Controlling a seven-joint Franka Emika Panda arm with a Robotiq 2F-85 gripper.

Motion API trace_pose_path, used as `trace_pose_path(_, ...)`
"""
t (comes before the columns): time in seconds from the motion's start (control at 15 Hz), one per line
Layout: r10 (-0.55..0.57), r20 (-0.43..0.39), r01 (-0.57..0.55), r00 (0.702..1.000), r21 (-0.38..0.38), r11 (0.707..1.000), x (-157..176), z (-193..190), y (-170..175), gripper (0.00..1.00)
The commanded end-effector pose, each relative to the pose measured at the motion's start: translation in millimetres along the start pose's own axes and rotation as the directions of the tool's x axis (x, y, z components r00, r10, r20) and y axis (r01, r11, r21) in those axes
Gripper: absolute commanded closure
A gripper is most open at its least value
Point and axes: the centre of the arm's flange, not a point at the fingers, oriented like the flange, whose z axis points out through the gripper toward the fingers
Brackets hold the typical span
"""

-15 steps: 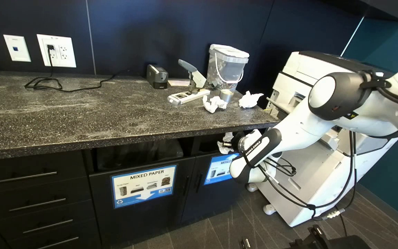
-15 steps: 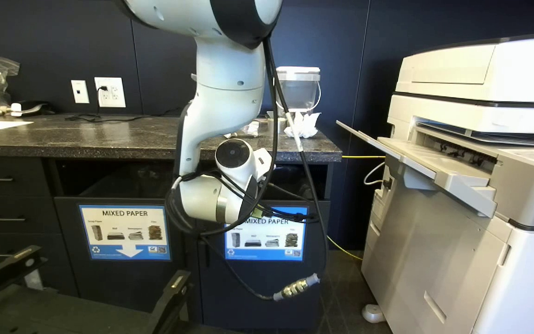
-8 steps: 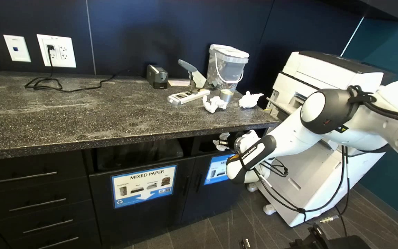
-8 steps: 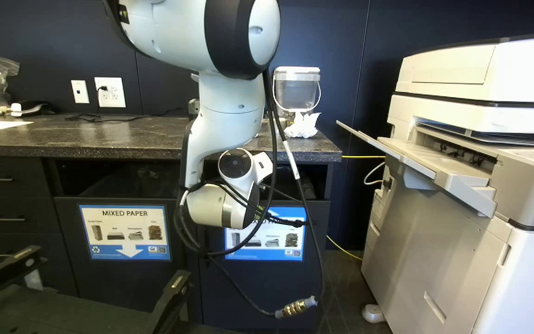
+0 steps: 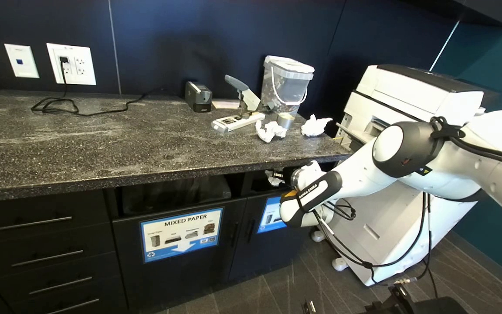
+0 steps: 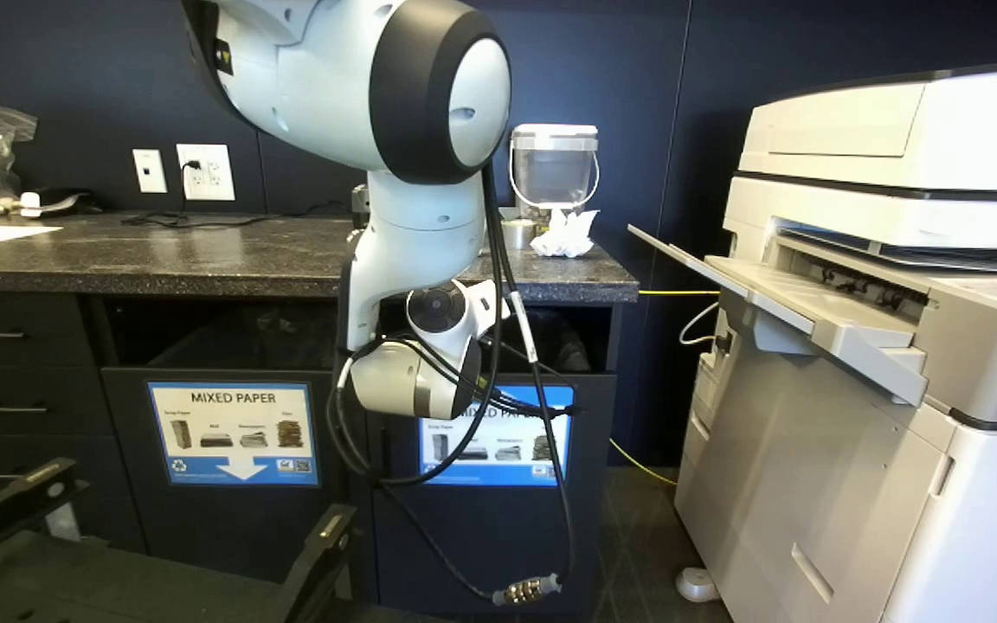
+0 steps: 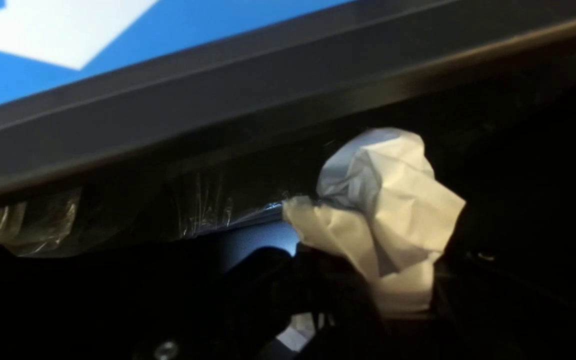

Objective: Put the papers in the bin to the right

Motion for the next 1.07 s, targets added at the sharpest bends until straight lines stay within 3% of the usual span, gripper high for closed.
trace_pose_path(0.0,0.005,-0.042,-0.005,0.999,0.013,1.000,-9.8,37.9,11.0,0.81)
trace_pose_path(0.2,0.010,-0.029,-0.010,1.000,0.010,1.000,-11.6,38.6,11.4,0.79)
trace_pose_path(0.27,0.011,-0.027,-0.011,1.000,0.011,1.000,-11.5,38.4,11.6,0.55)
trace_pose_path(0.4,0.010,-0.024,-0.010,1.000,0.010,1.000,-12.7,38.7,11.5,0.51)
trace_pose_path(0.8,0.005,-0.022,-0.005,1.000,0.010,1.000,-13.3,37.9,11.0,0.05)
trace_pose_path(1.0,-0.030,0.003,0.029,1.000,0.001,1.000,-11.0,35.8,9.2,0.00)
